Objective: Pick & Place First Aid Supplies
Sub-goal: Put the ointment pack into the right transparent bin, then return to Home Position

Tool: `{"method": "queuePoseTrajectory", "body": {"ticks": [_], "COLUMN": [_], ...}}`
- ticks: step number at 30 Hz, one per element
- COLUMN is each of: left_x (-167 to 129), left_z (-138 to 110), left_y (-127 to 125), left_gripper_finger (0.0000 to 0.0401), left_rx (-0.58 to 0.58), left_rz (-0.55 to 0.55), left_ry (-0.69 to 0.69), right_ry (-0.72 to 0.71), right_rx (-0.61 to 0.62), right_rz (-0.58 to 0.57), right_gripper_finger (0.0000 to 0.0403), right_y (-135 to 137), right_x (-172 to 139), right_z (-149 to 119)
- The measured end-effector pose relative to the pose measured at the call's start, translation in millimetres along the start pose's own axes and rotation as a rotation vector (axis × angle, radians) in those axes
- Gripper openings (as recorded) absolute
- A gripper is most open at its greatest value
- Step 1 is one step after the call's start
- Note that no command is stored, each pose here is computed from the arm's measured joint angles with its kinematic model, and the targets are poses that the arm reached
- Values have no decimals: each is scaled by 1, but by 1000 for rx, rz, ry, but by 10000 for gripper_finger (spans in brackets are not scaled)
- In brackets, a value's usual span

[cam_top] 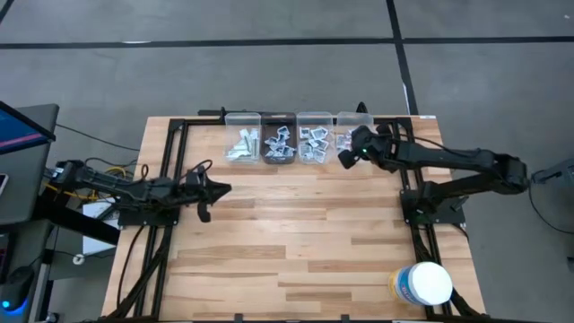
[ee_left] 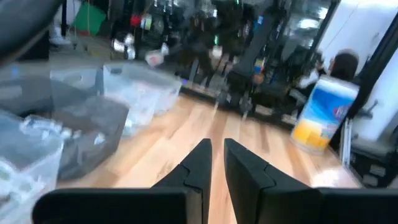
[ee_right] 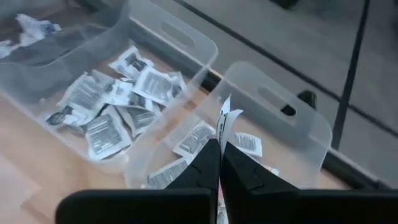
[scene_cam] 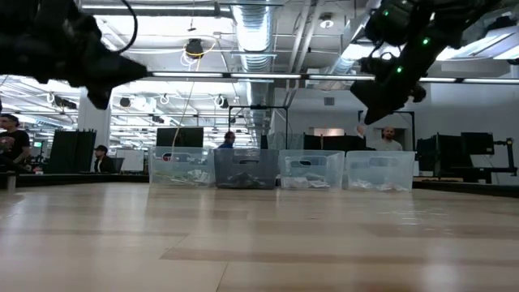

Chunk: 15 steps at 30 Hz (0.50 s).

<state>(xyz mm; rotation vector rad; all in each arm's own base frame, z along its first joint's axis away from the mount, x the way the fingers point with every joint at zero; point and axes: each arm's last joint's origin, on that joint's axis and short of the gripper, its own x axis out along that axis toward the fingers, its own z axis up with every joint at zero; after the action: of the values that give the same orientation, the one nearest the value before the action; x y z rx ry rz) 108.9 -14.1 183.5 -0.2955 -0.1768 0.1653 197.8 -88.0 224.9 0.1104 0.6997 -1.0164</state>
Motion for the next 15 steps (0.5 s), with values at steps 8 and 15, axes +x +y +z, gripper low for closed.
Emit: {"method": "queuePoseTrajectory", "body": {"ticks": [8, 15], "left_x": [0, 3], "left_z": [-7, -13], "left_y": [1, 1], "left_gripper_finger": [44, 44], "left_rx": [25, 46], "left_rz": [-24, -12], "left_ry": [68, 116], "right_ry": [74, 69], "right_rx": [36, 49], "right_rz": [-43, -27], "right_gripper_finger": [62, 160], "right_y": [4, 5], "right_x": [19, 17], "right_z": [-7, -7]}}
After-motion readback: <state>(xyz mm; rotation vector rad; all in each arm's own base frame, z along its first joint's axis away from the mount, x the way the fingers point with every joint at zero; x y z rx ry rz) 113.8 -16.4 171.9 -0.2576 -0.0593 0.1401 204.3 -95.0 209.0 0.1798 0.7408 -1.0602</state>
